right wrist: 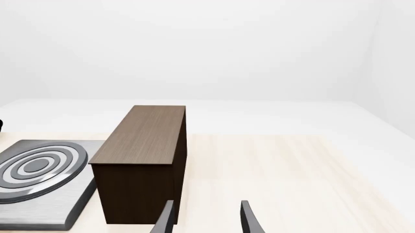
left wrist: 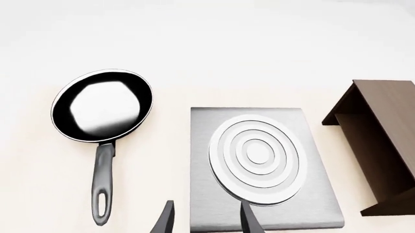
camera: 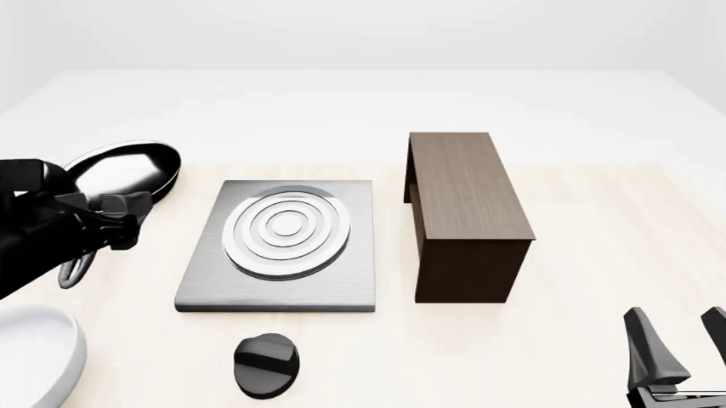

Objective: Turn on the stove.

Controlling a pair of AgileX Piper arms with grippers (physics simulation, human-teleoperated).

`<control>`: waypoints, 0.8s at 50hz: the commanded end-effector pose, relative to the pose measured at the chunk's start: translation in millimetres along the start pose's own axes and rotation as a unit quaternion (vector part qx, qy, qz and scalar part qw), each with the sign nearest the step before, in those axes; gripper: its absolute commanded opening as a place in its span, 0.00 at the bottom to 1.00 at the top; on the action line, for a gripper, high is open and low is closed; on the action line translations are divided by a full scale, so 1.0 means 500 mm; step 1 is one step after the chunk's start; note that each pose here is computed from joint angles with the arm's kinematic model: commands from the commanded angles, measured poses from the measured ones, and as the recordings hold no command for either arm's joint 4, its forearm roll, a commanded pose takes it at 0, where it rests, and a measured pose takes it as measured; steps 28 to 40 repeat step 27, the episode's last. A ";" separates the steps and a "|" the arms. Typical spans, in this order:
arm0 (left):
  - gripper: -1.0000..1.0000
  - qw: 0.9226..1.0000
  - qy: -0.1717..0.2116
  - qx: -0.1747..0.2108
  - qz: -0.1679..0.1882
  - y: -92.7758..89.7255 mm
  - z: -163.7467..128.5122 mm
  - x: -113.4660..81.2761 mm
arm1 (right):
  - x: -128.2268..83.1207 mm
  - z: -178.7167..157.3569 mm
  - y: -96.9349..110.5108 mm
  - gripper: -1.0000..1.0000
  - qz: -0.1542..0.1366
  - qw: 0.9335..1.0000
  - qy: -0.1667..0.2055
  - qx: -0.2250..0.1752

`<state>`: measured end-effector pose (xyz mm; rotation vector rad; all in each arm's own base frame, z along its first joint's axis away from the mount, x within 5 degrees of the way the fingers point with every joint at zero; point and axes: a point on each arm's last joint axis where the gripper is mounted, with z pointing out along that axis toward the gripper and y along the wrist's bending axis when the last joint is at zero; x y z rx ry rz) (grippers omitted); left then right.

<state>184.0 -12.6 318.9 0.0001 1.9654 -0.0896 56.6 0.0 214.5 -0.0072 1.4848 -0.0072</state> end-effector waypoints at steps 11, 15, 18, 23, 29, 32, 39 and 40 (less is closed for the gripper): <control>1.00 0.998 -0.025 -0.050 0.008 0.042 0.029 -0.047 | 0.000 0.000 0.000 1.00 0.000 1.000 0.000 0.000; 1.00 0.998 -0.025 -0.060 0.013 0.052 0.039 -0.041 | 0.000 0.000 0.000 1.00 0.000 1.000 0.000 0.000; 1.00 0.998 -0.024 -0.064 0.018 0.056 0.042 -0.038 | 0.000 0.000 0.000 1.00 0.000 1.000 0.000 0.000; 1.00 0.997 -0.021 -0.071 0.021 0.064 0.051 -0.033 | 0.000 0.000 0.000 1.00 0.000 1.000 0.000 0.000; 1.00 0.997 -0.017 -0.075 0.022 0.069 0.059 -0.026 | 0.000 0.000 0.000 1.00 0.000 1.000 0.000 0.000; 1.00 0.997 -0.017 -0.075 0.022 0.069 0.059 -0.026 | 0.000 0.000 0.000 1.00 0.000 1.000 0.000 0.000; 1.00 0.997 -0.017 -0.075 0.022 0.069 0.059 -0.026 | 0.000 0.000 0.000 1.00 0.000 1.000 0.000 0.000; 1.00 0.997 -0.017 -0.075 0.022 0.069 0.059 -0.026 | 0.000 0.000 0.000 1.00 0.000 1.000 0.000 0.000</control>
